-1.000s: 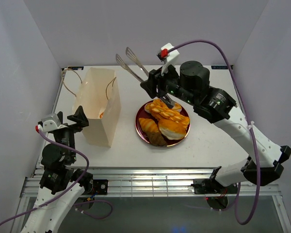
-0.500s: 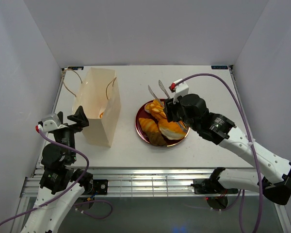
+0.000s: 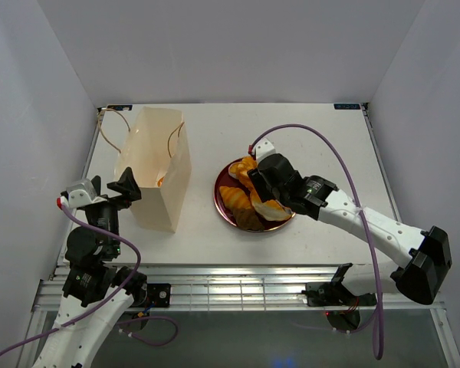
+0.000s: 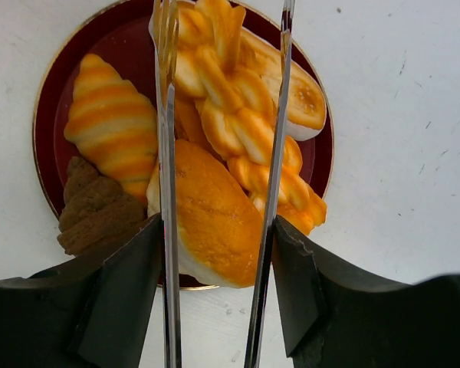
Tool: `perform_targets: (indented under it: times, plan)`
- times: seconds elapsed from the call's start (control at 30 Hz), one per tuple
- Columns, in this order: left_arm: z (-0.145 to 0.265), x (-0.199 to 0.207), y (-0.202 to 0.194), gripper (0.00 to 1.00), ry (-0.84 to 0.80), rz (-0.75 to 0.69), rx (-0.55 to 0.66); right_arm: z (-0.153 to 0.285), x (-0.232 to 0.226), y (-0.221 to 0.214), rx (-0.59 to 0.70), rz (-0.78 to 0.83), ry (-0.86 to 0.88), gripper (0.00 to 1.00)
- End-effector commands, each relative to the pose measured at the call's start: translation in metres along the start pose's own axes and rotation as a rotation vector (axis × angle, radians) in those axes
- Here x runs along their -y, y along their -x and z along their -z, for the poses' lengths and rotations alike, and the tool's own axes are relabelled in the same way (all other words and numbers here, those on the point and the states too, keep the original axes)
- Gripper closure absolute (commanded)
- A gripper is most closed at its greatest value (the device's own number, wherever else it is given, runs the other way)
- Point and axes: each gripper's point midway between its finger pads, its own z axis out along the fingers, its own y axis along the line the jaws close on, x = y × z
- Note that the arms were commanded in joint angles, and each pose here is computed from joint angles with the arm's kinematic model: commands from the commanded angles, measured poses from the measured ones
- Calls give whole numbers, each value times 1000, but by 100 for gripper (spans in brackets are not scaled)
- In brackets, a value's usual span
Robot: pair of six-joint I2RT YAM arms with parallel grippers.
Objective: Place the fake bread into the paper bag
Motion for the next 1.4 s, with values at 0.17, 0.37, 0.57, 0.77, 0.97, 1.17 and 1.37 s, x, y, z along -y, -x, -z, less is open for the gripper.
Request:
perform_targets:
  times: [0.17, 0.37, 0.57, 0.77, 0.97, 1.17, 1.37]
  plan:
    - [-1, 7, -2, 2, -30, 6, -13, -6, -2, -9, -35, 71, 15, 38]
    - [0, 7, -2, 2, -33, 8, -14, -8, -11, -14, -50, 87, 59, 38]
    - [0, 7, -1, 2, -35, 10, -11, -14, -14, -15, -51, 118, 74, 37]
    - [0, 8, -3, 2, -39, 7, -17, -25, -15, -13, -56, 129, 52, 36]
    - [-1, 9, -3, 2, -40, 5, -20, -35, -8, -8, -49, 123, -16, 36]
    - [-1, 10, -5, 2, -47, 2, -25, -37, 0, -3, -36, 119, -76, 37]
    - [-1, 10, -4, 2, -47, 2, -24, -31, 0, 2, -18, 95, -67, 41]
